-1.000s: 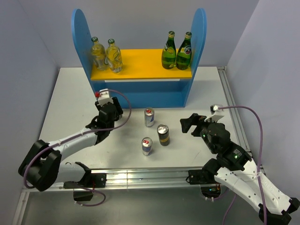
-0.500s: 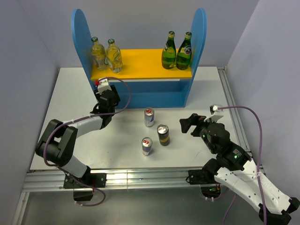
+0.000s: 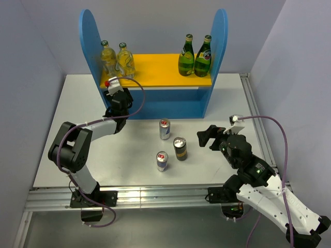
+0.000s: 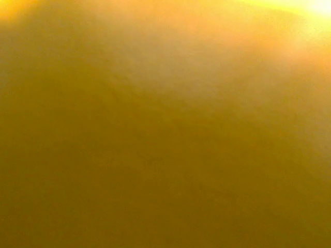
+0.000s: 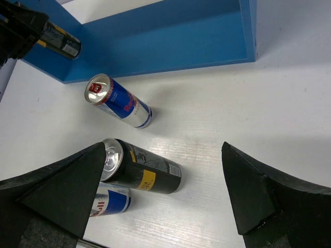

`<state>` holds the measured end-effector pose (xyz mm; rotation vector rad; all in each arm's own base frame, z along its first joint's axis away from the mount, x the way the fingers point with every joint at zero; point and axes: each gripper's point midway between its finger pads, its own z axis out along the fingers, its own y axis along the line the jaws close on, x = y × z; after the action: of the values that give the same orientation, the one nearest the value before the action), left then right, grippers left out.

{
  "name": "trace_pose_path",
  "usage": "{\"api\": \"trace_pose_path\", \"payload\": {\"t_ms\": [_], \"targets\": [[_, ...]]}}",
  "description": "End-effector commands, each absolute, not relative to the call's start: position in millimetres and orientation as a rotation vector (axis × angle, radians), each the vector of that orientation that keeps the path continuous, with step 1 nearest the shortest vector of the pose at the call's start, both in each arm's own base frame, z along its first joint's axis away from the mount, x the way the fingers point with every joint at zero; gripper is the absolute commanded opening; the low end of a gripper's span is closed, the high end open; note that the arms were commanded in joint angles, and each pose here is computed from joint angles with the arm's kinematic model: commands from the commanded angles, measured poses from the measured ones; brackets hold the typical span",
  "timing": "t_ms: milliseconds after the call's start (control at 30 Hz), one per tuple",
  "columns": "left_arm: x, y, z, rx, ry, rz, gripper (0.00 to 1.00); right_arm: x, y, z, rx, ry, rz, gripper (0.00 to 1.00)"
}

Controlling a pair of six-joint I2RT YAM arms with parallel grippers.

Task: Place and organize the beverage onto the shelf

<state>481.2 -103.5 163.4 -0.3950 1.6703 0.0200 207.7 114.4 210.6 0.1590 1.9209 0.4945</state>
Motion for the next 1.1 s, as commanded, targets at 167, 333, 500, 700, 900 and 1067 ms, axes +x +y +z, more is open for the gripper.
{"api": "trace_pose_path", "payload": {"t_ms": [167,333,500,700,900,1067], "targets": [[491.8,-101.0,173.2,-0.395,1.648,0.029,0.45,209.5,118.9,220.2,0.142,1.882,0.522,1.0],[485.0,-99.0,162.4,-0.411,1.673,0.036,0.49,208.6,118.7,220.2,0.144,1.88,0.527,1.0],[480.3,-100.9,145.8,-0.409,1.696,0.053,0.48,207.4,118.0,221.3,0.151,1.876,0.533,1.0],[477.9,-105.5,128.3,-0.418,1.725,0.056,0.44,206.5,117.5,222.1,0.154,1.873,0.534,1.0],[472.0,-106.8,123.1,-0.434,1.734,0.06,0.38,207.0,117.1,221.5,0.154,1.873,0.528,1.0],[457.2,-103.9,120.2,-0.476,1.735,0.064,0.22,207.3,116.2,221.2,0.158,1.87,0.525,1.0]]}}
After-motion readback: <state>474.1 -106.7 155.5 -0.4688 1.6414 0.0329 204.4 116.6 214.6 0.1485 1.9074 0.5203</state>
